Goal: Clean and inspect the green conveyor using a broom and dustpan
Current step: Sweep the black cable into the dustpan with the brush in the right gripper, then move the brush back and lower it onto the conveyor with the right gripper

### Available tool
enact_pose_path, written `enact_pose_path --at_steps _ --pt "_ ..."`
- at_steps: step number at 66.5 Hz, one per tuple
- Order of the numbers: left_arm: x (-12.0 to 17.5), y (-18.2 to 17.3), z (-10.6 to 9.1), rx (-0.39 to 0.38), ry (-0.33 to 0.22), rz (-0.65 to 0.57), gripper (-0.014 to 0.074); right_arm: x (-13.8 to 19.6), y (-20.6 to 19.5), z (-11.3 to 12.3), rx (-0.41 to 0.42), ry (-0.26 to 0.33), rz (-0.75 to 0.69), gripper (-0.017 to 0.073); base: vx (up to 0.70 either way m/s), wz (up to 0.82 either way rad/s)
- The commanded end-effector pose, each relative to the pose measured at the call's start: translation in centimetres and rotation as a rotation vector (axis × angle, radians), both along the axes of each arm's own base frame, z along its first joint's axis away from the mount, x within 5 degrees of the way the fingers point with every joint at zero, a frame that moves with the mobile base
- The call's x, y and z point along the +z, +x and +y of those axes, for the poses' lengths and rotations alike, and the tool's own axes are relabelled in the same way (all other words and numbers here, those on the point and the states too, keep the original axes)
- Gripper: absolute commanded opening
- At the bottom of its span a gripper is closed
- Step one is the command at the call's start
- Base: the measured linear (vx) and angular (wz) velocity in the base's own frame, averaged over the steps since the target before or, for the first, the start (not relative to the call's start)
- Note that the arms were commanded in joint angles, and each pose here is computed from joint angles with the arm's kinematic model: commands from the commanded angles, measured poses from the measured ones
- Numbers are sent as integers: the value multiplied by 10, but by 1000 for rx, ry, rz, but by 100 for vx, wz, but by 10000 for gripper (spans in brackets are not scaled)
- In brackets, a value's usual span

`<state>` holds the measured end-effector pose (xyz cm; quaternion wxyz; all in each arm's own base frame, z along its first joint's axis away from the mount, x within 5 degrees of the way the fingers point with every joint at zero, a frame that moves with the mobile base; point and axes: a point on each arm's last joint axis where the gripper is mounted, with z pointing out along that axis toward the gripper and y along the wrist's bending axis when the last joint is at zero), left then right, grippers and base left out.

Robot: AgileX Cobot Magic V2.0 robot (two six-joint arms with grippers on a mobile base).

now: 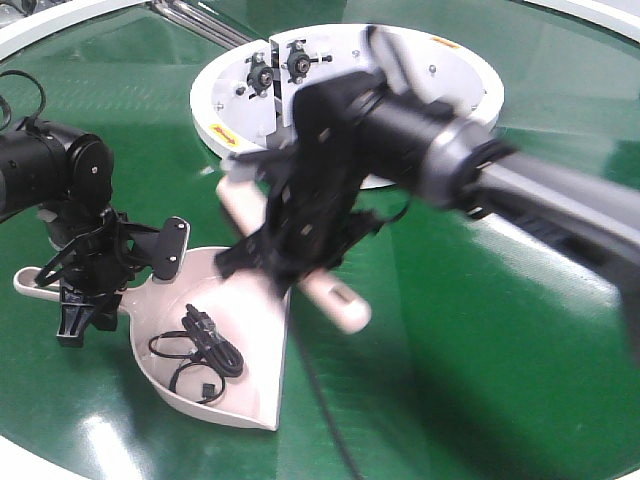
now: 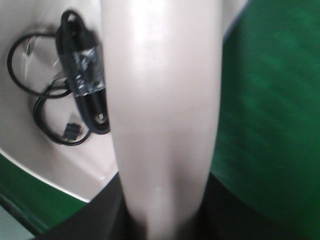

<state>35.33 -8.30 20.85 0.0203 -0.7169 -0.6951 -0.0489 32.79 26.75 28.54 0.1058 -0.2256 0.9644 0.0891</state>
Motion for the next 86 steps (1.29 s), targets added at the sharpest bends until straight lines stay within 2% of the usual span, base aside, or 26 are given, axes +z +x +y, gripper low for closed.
enact_pose_path --at_steps 1,14,25,34,41,52,64,86 --pt "25 0 -4 4 -29 -82 -6 51 -4 -37 -41 17 -96 -2 0 0" --pt "25 0 -4 4 -29 -82 -6 63 -5 -105 -110 -8 -118 -2 0 0" --pt "25 0 -4 4 -29 -82 -6 66 -21 -168 -233 3 -195 -2 0 0" --pt "25 0 -4 4 -29 -82 -6 53 -34 -212 -358 0 -226 -2 0 0" --pt "25 0 -4 4 -29 -82 -6 34 -45 -233 -418 -18 -202 -2 0 0" --pt "25 -1 -4 4 -29 -81 -6 -4 -59 -245 -381 -76 -106 -2 0 0" --pt "25 0 -4 4 -29 -82 -6 -31 -68 -243 -395 -60 -67 -2 0 0" --pt "25 0 -4 4 -30 -83 -6 -48 -67 -243 -398 -65 -38 5 0 0"
